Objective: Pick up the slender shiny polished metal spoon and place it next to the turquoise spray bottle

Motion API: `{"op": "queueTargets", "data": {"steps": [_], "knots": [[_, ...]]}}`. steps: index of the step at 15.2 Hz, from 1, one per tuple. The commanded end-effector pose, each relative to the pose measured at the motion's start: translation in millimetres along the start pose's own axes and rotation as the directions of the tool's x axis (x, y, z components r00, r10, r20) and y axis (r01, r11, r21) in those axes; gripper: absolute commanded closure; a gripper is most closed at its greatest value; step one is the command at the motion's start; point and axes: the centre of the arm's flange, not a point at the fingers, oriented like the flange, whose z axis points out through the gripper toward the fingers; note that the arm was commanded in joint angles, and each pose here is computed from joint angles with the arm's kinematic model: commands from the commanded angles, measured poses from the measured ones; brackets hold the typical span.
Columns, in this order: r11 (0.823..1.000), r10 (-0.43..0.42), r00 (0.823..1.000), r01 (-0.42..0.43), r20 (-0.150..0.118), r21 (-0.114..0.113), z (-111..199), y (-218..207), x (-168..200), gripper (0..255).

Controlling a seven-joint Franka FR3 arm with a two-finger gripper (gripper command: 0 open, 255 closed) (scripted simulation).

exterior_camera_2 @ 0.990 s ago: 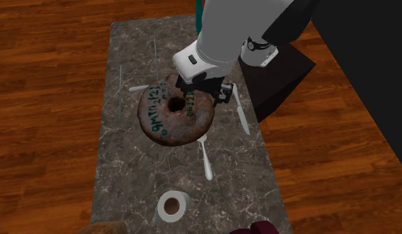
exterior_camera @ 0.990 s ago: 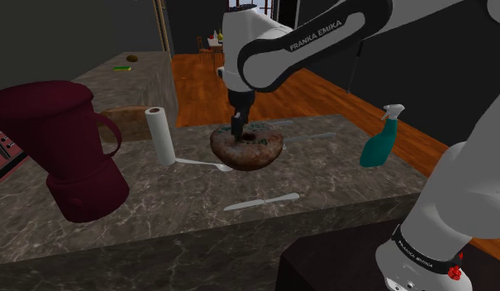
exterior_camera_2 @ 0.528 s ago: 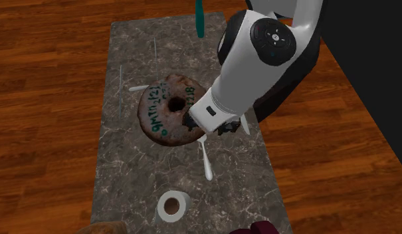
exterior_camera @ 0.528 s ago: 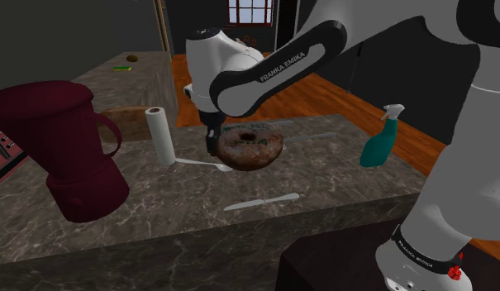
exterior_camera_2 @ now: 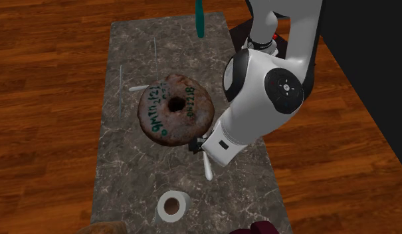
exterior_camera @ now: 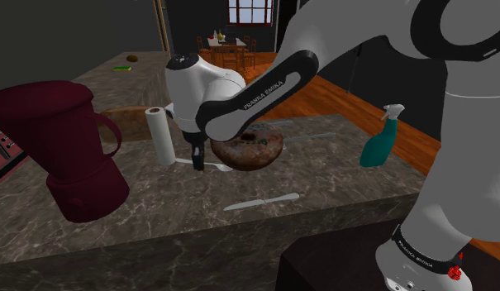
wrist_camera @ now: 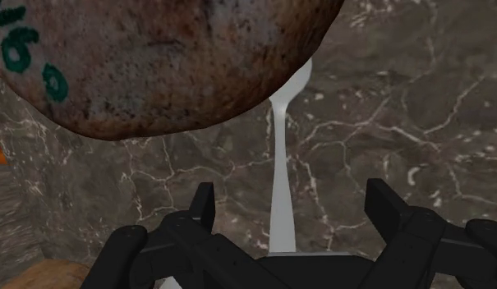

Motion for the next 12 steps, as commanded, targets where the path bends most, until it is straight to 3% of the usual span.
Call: {"op": "queueTargets", "data": {"steps": [1,4,11,12], "knots": [[1.0,-0.001,1.0,0.001,-0.001,-0.001,11,-1,2,0],[1.0,-0.001,1.0,0.001,-0.001,-0.001,25,-1,2,0],[1.0,-0.001,1.0,0.001,-0.001,-0.001,24,-1,2,0],[1.0,-0.001,1.0,0.001,-0.001,-0.001,24,-1,2,255]]}}
